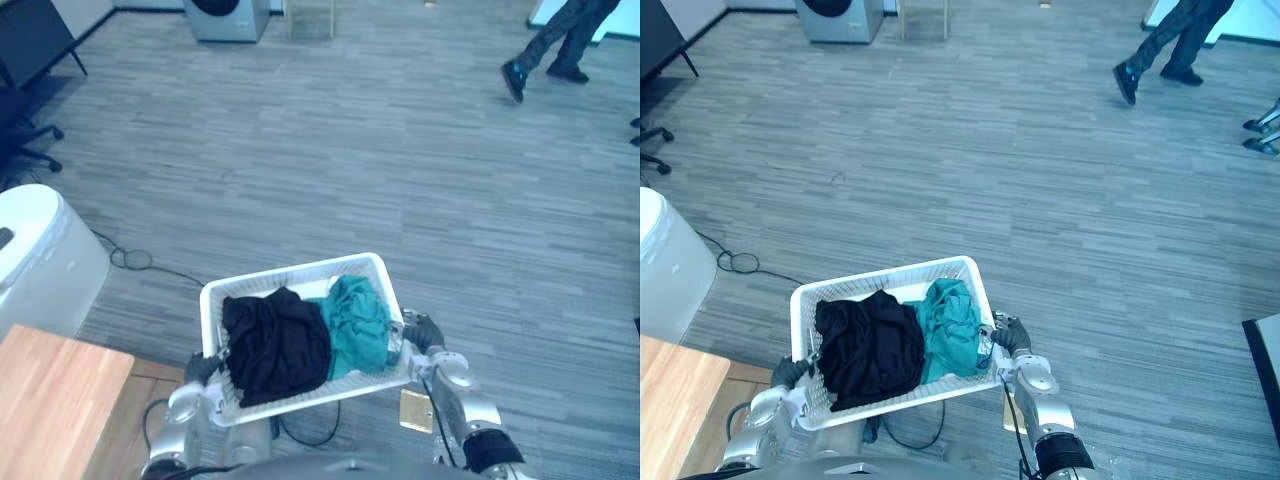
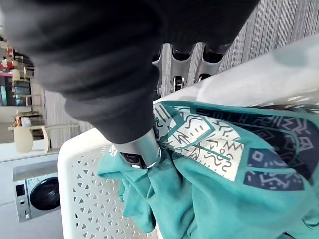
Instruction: Pick up the laundry basket with both hands and put the clothes into the washing machine.
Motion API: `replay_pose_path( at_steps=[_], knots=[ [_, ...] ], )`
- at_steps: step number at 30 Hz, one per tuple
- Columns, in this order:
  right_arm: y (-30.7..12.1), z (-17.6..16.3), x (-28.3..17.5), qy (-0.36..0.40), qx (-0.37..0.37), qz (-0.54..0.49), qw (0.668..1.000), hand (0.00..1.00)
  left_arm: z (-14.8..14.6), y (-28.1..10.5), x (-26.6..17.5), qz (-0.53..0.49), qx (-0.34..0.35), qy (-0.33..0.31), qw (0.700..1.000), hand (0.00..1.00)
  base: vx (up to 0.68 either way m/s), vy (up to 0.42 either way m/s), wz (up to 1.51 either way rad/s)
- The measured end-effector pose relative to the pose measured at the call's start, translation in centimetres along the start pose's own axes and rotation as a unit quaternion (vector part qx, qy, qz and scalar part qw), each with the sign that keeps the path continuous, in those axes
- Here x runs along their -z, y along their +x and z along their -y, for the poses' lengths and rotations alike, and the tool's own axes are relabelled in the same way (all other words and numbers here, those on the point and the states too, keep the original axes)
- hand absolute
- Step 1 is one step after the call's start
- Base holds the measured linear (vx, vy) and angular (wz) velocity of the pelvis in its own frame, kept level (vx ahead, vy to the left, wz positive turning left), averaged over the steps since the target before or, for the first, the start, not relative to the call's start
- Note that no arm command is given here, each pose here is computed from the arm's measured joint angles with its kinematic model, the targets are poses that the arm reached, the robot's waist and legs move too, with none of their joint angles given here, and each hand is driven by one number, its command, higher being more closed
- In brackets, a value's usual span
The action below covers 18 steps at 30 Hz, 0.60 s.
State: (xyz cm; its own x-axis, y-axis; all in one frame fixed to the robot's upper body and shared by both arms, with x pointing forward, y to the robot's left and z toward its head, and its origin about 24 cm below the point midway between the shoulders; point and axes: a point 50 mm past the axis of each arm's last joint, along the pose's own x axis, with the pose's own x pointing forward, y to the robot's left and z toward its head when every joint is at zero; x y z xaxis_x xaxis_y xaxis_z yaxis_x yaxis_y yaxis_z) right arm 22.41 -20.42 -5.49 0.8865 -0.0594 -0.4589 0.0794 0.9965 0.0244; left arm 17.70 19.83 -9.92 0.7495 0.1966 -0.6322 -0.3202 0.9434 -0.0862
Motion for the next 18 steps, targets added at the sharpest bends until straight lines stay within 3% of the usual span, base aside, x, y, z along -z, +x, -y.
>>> replay_pose_path(
  at_steps=[6, 9, 13, 18],
  knots=[
    [-0.6, -1.3, 1.5, 0.013, -0.022, -0.018, 0.999, 1.0, -2.0, -0.1, -1.4, 0.023, -0.014, 0.038, 0.999, 1.0, 0.51, 0.171, 0.02],
    [-0.9, -1.1, 1.2, 0.014, -0.021, -0.008, 1.0, 1.0, -1.6, 0.0, -1.8, 0.03, -0.006, 0.043, 0.999, 1.0, 0.43, -0.015, 0.09],
    [-2.1, -0.1, 2.1, 0.025, -0.001, -0.015, 1.0, 1.0, -1.0, 0.1, -1.7, 0.026, 0.011, 0.059, 0.998, 1.0, 0.6, -0.163, 0.47],
    [-3.0, 1.4, 1.5, 0.028, 0.026, 0.002, 0.999, 1.0, 0.9, -0.2, -0.2, 0.004, 0.026, 0.034, 0.999, 1.0, 0.73, -0.231, 0.32]
  ],
)
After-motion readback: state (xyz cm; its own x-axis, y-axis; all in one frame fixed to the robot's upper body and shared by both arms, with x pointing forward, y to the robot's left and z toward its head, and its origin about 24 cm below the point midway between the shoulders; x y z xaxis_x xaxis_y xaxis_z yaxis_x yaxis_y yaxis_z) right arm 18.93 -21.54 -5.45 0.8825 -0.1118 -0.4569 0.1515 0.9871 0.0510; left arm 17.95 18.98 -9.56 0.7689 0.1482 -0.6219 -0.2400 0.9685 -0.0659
